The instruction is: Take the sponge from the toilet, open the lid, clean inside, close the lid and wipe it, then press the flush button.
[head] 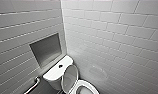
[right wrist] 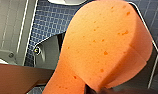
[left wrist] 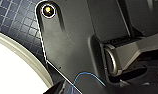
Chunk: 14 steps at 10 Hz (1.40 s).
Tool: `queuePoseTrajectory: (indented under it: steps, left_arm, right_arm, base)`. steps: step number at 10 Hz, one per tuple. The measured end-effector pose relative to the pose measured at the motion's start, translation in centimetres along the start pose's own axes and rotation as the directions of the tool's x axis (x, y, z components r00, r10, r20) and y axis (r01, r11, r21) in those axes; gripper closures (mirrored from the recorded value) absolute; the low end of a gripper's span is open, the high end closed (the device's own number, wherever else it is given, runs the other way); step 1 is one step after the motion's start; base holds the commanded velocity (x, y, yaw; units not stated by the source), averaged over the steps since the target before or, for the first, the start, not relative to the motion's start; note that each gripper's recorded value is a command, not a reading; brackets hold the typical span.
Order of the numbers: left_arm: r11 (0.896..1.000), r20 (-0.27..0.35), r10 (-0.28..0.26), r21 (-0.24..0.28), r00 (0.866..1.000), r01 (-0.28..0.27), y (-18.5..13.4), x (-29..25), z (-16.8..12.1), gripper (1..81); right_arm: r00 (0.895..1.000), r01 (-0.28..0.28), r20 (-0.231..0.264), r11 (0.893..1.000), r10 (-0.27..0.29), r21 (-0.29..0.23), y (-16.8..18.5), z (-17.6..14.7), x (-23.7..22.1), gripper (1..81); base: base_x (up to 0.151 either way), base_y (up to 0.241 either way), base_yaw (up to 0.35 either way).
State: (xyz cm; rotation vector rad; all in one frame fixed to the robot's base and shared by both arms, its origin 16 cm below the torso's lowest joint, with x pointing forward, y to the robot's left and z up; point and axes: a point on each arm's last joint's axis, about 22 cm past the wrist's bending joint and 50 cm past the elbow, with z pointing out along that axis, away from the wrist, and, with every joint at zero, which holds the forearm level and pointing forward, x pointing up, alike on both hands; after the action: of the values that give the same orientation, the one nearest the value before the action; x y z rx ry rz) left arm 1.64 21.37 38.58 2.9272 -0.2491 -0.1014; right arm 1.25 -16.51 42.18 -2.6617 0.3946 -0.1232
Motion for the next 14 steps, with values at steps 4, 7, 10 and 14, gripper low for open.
queuePoseTrajectory:
  steps: [4, 7, 10, 14]
  left_arm:
    - [1.000, -0.048, 0.011, 0.009, 0.999, -0.010, 0.3, -0.2, -1.2, 1.0]
    - [1.000, -0.071, 0.016, 0.015, 0.997, -0.015, 0.5, -1.2, -1.7, 1.0]
    - [1.000, -0.073, 0.017, 0.017, 0.997, -0.016, 0.6, -1.6, -1.8, 1.0]
    - [1.000, -0.078, 0.019, 0.017, 0.997, -0.017, 0.6, -1.5, -1.8, 1.0]
  right_arm:
    - [0.999, 0.024, -0.047, 1.000, -0.023, 0.016, -0.6, -1.0, 0.0, 81.1]
    - [0.997, 0.038, -0.071, 0.999, -0.037, 0.024, -0.7, -1.7, -0.7, 81.1]
    - [0.997, 0.040, -0.069, 0.999, -0.038, 0.024, -0.5, -1.8, -1.4, 81.1]
    - [0.997, 0.042, -0.072, 0.999, -0.040, 0.020, -0.5, -1.7, -1.5, 81.1]
  base:
    - [0.000, 0.000, 0.000]
    - [0.000, 0.000, 0.000]
    - [0.000, 0.000, 0.000]
    - [0.000, 0.000, 0.000]
